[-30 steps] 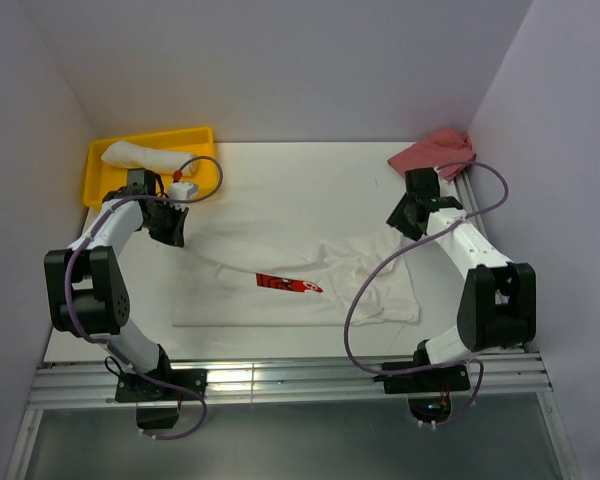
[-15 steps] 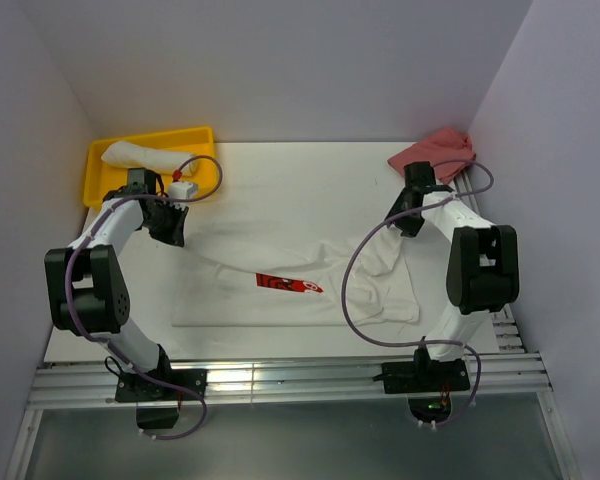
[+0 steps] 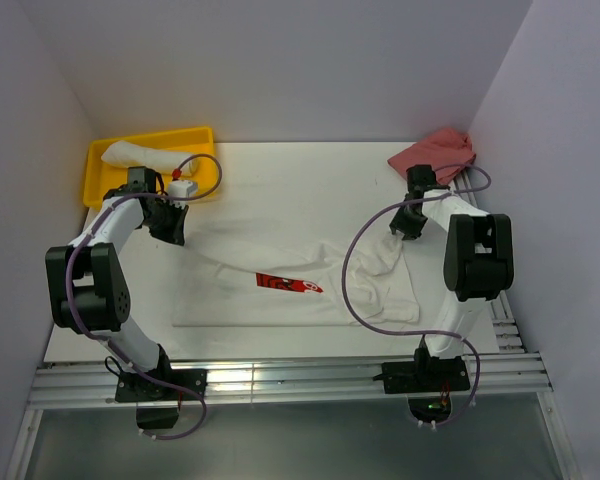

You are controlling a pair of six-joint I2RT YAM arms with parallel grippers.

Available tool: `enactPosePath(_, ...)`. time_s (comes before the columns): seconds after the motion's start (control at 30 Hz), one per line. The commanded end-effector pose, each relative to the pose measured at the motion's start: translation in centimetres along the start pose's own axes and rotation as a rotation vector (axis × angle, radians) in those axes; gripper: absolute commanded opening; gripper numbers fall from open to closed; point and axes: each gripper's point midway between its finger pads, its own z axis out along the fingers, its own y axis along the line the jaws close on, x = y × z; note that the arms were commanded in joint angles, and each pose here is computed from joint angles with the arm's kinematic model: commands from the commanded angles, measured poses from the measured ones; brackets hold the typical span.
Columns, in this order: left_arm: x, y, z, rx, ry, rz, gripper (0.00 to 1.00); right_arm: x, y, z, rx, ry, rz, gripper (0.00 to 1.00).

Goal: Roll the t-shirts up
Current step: Fold the tshirt

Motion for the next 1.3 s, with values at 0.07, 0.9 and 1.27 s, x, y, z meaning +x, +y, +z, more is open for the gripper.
enactPosePath(0.07,-1.3,0.5,-0.4,-0.013,-0.034,0.002,0.0,-2.6,0.2,-0.7,-0.007,-0.055,-0.006,0.29)
enactPosePath(0.9,-1.7,0.0,-0.3,0.012,-0.052,-0.009,0.0,-0.1,0.2,-6.6,-0.158,-0.135,0.023,0.42)
enactPosePath(1.27,-1.8,-0.5,-0.7,0.026,-0.067,-0.006,0.0,12.1,1.6,-11.2,-0.337,-0.151,-0.036,0.51)
